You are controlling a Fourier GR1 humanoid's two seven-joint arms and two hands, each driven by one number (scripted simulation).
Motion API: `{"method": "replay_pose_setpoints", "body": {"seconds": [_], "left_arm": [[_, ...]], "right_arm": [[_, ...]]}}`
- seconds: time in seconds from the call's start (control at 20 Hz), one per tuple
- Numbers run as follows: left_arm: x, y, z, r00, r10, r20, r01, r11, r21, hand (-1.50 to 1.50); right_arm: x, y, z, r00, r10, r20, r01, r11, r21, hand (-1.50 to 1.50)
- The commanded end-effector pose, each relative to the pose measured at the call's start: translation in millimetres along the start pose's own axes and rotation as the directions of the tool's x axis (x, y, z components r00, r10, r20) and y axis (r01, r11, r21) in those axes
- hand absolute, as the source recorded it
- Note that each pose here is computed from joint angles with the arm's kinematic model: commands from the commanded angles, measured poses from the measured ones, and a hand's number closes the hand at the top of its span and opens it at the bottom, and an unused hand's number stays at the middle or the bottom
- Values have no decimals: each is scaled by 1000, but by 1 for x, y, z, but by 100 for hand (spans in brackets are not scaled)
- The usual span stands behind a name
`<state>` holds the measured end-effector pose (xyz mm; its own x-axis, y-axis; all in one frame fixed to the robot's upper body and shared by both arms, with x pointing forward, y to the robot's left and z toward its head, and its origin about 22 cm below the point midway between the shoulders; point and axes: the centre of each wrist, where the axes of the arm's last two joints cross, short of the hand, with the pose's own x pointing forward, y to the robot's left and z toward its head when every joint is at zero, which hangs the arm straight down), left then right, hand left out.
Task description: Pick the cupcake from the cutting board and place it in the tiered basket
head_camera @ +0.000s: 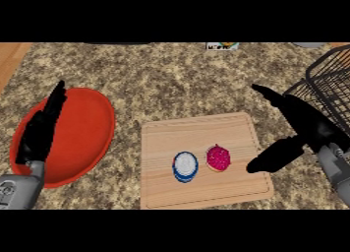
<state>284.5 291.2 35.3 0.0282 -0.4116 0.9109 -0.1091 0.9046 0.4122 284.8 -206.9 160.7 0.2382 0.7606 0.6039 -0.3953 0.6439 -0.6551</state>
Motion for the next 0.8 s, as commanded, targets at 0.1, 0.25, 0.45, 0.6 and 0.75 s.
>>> {"method": "replay_pose_setpoints", "body": {"seconds": [0.1, 0.25, 0.45, 0.6, 0.75], "left_arm": [[12, 8, -9, 1000, 13, 4, -13, 1000, 10, 0], [-8, 3, -8, 1000, 9, -1, -9, 1000, 13, 0], [-12, 5, 5, 1000, -8, 0, 8, 1000, 3, 0], [-3, 11, 8, 1000, 11, -9, -11, 1000, 14, 0], [2, 16, 5, 1000, -17, -18, 17, 999, 32, 0]], "right_arm": [[34, 24, -28, 994, 41, -103, -31, 995, 99, -150], [32, 30, -33, 987, 85, -139, -68, 990, 124, -150], [20, 50, -28, 972, 144, -183, -117, 981, 153, -150], [30, 68, -18, 971, 147, -188, -119, 981, 153, -150], [17, 68, -16, 971, 160, -179, -131, 978, 162, -150]]}}
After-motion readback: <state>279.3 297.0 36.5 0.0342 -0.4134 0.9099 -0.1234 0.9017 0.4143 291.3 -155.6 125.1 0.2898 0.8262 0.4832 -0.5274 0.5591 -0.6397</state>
